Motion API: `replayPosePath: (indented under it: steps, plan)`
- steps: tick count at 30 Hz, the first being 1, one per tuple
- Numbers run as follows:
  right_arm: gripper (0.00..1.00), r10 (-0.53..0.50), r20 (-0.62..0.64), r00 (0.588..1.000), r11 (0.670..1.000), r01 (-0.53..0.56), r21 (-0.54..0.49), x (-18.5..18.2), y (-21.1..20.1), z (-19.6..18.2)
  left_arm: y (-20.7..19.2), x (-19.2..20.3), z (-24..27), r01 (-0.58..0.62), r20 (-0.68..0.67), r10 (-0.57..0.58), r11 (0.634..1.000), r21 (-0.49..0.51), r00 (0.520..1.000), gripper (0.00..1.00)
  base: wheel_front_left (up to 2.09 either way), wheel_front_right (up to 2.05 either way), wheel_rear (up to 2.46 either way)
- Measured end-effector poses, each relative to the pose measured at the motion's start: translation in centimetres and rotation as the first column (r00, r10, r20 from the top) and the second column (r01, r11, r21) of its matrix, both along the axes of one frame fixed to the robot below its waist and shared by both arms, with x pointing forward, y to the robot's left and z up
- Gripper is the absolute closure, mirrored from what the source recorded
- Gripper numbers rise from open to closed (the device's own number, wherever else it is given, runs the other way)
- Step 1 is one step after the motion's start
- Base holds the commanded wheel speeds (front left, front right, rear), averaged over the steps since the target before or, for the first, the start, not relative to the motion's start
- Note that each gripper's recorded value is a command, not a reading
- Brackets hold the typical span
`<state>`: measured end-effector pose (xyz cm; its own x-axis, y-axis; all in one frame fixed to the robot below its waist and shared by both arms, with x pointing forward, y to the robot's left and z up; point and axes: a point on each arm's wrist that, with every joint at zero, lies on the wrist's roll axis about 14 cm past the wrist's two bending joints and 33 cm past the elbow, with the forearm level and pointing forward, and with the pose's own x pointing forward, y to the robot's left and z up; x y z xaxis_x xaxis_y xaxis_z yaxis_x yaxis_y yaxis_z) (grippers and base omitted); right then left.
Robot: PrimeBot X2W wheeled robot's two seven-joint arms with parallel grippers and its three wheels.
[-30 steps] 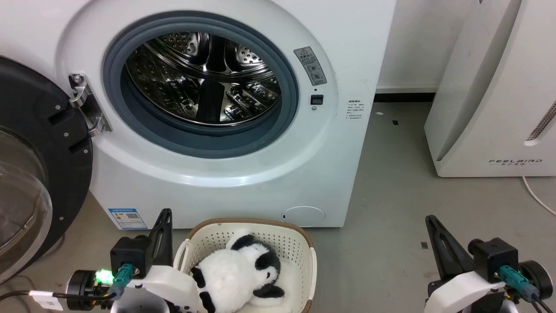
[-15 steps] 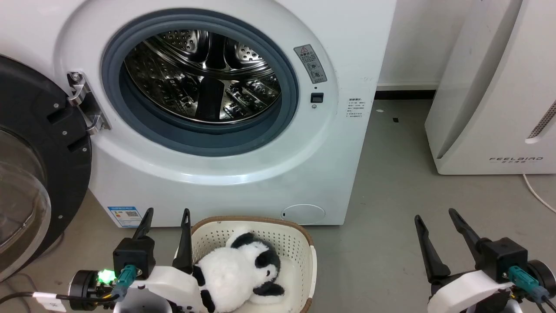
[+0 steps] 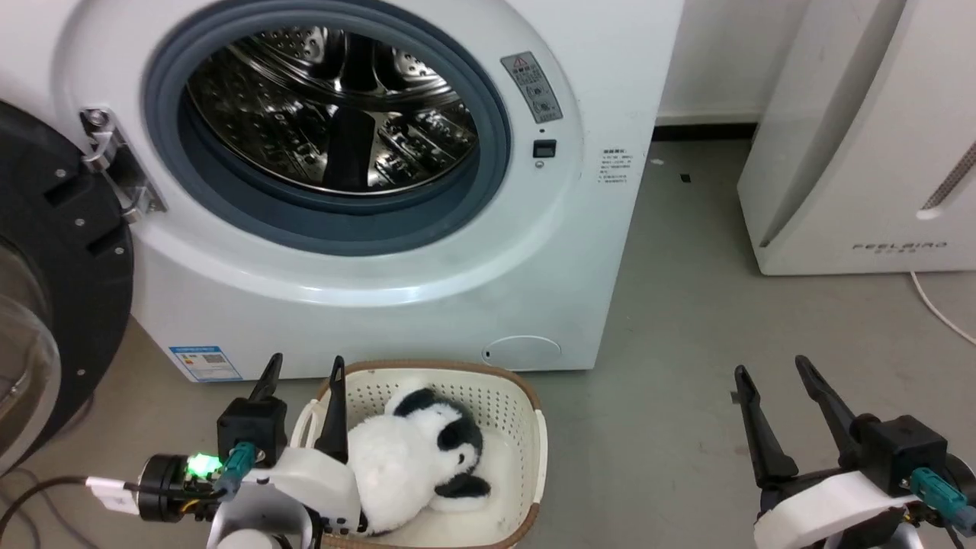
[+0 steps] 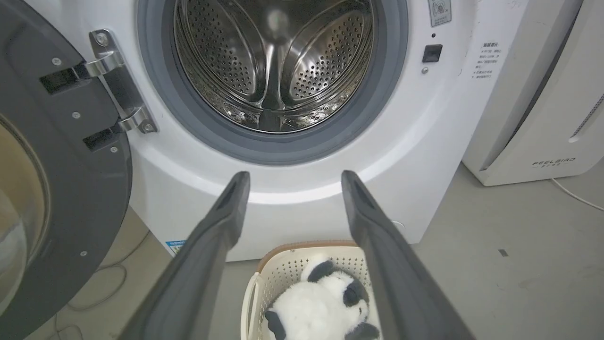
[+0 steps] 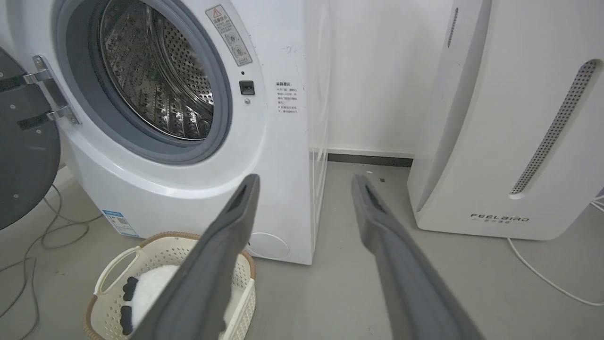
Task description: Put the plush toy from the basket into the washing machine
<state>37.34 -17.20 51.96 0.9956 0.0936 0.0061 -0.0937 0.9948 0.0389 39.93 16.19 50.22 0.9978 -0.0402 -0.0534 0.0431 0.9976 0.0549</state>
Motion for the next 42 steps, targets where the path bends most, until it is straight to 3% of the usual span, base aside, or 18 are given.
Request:
replayPosePath:
  steps: [13, 22, 38, 39, 40, 42]
  plan:
    - [0.0, -0.039, -0.003, 0.999, 0.998, 0.039, 0.046, 1.5, -1.3, -0.7, -1.3, 3.5, -4.9, 0.071, -0.13, -0.066, 0.997, 0.035, 0.989, 0.0, 0.0, 0.0, 0.0]
    - [0.0, -0.056, -0.017, 0.998, 0.996, 0.057, 0.07, 3.3, -1.8, -1.8, -2.6, 6.0, -9.6, 0.15, -0.261, -0.127, 0.986, 0.072, 0.957, 0.0, 0.0, 0.0, 0.0]
    - [0.0, -0.101, -0.108, 0.989, 0.986, 0.114, 0.124, 6.2, -3.3, -6.8, -3.9, 9.3, -21.3, 0.378, -0.598, -0.203, 0.908, 0.182, 0.775, 0.0, 0.0, 0.0, 0.0]
    - [0.0, -0.105, -0.114, 0.988, 0.985, 0.12, 0.126, 6.2, -3.4, -7.1, -4.0, 9.3, -22.0, 0.393, -0.616, -0.203, 0.9, 0.188, 0.761, 0.0, 0.0, 0.0, 0.0]
    - [0.0, -0.117, -0.134, 0.984, 0.983, 0.134, 0.125, 6.4, -3.8, -8.1, -4.4, 9.1, -24.2, 0.453, -0.67, -0.211, 0.867, 0.208, 0.712, 0.0, 0.0, 0.0, 0.0]
    - [0.0, -0.123, -0.14, 0.982, 0.982, 0.141, 0.126, 6.7, -4.0, -8.6, -4.3, 9.2, -25.4, 0.483, -0.697, -0.204, 0.845, 0.23, 0.688, 0.0, 0.0, 0.0, 0.0]
